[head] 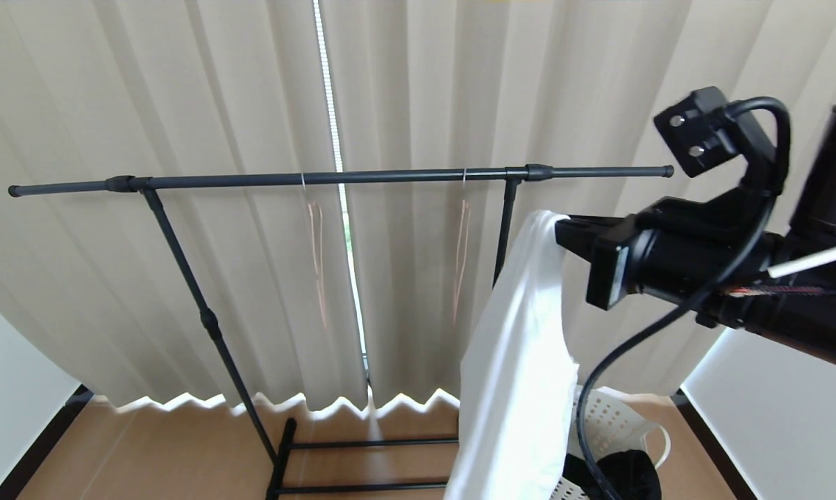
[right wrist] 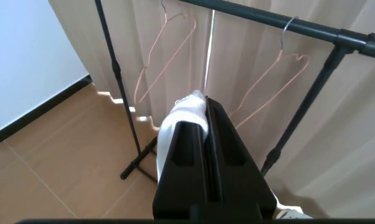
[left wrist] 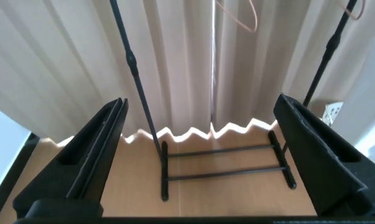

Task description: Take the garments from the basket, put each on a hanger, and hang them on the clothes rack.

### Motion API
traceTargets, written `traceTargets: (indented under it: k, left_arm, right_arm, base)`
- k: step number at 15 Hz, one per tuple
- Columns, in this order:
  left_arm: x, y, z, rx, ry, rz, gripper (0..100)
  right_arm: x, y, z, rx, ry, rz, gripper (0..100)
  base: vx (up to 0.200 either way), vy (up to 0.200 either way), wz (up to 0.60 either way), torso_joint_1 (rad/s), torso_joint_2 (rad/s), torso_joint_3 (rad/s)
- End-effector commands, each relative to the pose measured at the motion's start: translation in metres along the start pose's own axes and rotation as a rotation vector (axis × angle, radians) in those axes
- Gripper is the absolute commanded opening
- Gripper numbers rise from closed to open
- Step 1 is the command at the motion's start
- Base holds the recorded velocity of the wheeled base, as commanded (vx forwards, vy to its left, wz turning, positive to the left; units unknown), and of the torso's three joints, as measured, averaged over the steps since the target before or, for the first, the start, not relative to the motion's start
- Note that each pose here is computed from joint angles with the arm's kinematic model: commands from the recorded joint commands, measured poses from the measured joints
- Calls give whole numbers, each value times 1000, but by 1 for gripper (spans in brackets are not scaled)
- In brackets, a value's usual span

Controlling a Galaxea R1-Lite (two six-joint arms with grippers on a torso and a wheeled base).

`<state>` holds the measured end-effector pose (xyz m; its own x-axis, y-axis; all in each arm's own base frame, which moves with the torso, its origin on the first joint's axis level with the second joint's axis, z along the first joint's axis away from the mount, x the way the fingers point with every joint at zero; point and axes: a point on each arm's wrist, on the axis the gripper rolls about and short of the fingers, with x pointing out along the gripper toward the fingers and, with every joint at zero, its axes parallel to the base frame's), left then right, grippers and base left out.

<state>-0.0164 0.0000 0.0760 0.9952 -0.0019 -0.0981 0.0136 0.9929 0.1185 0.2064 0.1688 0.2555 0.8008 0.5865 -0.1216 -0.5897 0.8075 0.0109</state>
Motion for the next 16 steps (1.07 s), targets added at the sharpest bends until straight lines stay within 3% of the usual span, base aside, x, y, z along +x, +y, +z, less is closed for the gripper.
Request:
traceTargets:
  k: [1, 3, 4, 5, 6, 7, 8, 10, 14, 16]
  left_arm:
    - [11, 0, 3, 9, 151, -6, 100]
    - [23, 1, 4, 25, 290, -32, 100]
    - [25, 1, 7, 35, 311, -35, 100]
    - [40, 6, 47, -3, 285, -31, 100]
    - [46, 8, 65, -45, 264, -28, 100]
    - [71, 7, 105, -130, 258, -98, 100]
    - [86, 1, 119, -176, 285, -158, 100]
    - [115, -18, 133, -251, 366, -230, 100]
    - [173, -84, 149, -349, 519, -284, 100]
    - [195, -110, 147, -341, 575, -307, 100]
  right_arm:
    - [36, 3, -4, -4, 45, -6, 0]
    - [38, 5, 8, -4, 136, -39, 0]
    - [38, 9, 12, 9, 153, -40, 0]
    - [36, 12, 21, 72, 189, -56, 0]
    - [34, 16, 25, 86, 214, -54, 0]
    - [33, 27, 33, 136, 288, -34, 0]
    - [40, 30, 35, 194, 326, -45, 0]
    - [59, 33, 36, 287, 354, -100, 0]
    - [82, 43, 32, 347, 331, -197, 0]
    - [91, 56, 30, 390, 318, -209, 0]
  base:
    - [0, 0, 0, 0, 0, 0]
    - [0, 0, 0, 0, 0, 0]
    - [0, 0, 0, 0, 0, 0]
    - [0, 0, 0, 0, 0, 0]
    - [0, 0, 0, 0, 0, 0]
    - [0, 0, 0, 0, 0, 0]
    - [0, 0, 0, 0, 0, 0]
    - [0, 0, 0, 0, 0, 0]
    - [0, 0, 0, 0, 0, 0]
    - [0, 0, 0, 0, 0, 0]
